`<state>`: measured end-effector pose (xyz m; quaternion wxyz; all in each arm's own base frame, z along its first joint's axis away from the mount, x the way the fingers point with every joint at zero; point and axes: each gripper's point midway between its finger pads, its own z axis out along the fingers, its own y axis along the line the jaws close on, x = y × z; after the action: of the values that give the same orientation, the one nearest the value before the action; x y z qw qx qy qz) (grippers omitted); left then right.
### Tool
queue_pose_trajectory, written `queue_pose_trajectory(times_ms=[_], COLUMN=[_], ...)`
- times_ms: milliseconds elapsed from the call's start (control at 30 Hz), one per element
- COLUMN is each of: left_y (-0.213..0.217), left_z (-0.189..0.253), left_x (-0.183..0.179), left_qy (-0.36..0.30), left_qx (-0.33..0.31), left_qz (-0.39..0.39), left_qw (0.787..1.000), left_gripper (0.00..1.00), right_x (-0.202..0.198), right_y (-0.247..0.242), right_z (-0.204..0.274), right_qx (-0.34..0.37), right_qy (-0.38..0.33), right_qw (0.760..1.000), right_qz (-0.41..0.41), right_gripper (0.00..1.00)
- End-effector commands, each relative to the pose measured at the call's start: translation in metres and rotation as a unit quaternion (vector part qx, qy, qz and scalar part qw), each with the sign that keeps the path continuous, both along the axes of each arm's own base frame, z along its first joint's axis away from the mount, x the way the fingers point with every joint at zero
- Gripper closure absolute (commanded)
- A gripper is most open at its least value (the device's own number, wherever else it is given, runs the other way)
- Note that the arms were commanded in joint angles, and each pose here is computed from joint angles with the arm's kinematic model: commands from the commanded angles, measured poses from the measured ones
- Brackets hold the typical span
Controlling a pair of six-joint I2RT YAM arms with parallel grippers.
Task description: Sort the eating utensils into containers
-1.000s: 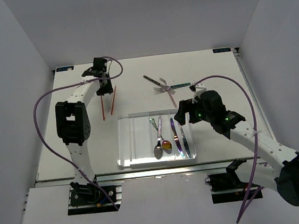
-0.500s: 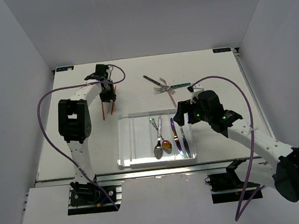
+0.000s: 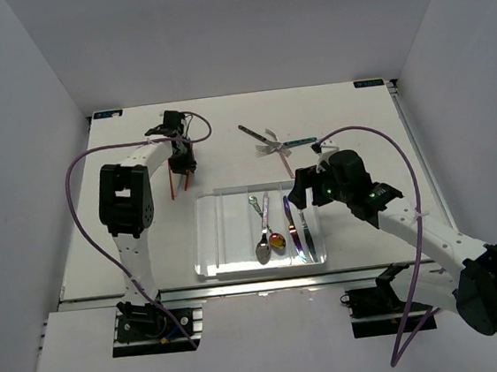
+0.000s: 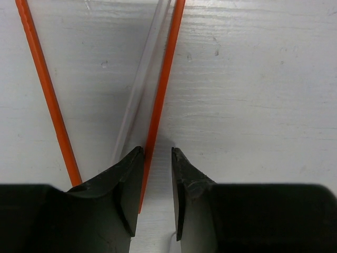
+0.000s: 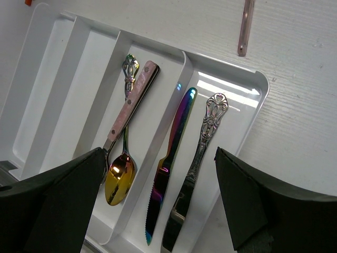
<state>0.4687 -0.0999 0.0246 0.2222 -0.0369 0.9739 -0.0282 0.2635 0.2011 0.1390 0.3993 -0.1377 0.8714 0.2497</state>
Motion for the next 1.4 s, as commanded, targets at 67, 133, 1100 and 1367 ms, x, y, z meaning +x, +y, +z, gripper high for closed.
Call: queue_pose_trajectory(times_ms=[67, 133, 1100, 1367], left_y=[0.007, 0.008, -0.072, -0.074], left_z=[-0.008, -0.012, 0.066, 0.109], left_x=[-0.007, -0.01, 0.016, 0.002], left_qy=[0.011, 0.018, -0.075, -0.108], left_qx=[0.025, 0.033, 0.006, -0.023], left_qz=[0.005, 0.007, -0.038, -0.017], left_qw=[1.0, 0.999, 0.996, 0.994], left_gripper=[0.62, 0.63, 1.0, 1.0], right_x=[0.004, 0.004, 0.004, 0.005], right_y=[0.003, 0.004, 0.003, 0.003], right_z=[0.005, 0.005, 0.007, 0.006], right_qx=[0.007, 0.007, 0.006, 0.004], right_qy=[-0.017, -0.018, -0.02, -0.02], right_qw=[1.0, 1.0, 1.0, 1.0], right_qz=[0.011, 0.013, 0.013, 0.013], right_gripper=[0.11, 0.11, 0.11, 0.11])
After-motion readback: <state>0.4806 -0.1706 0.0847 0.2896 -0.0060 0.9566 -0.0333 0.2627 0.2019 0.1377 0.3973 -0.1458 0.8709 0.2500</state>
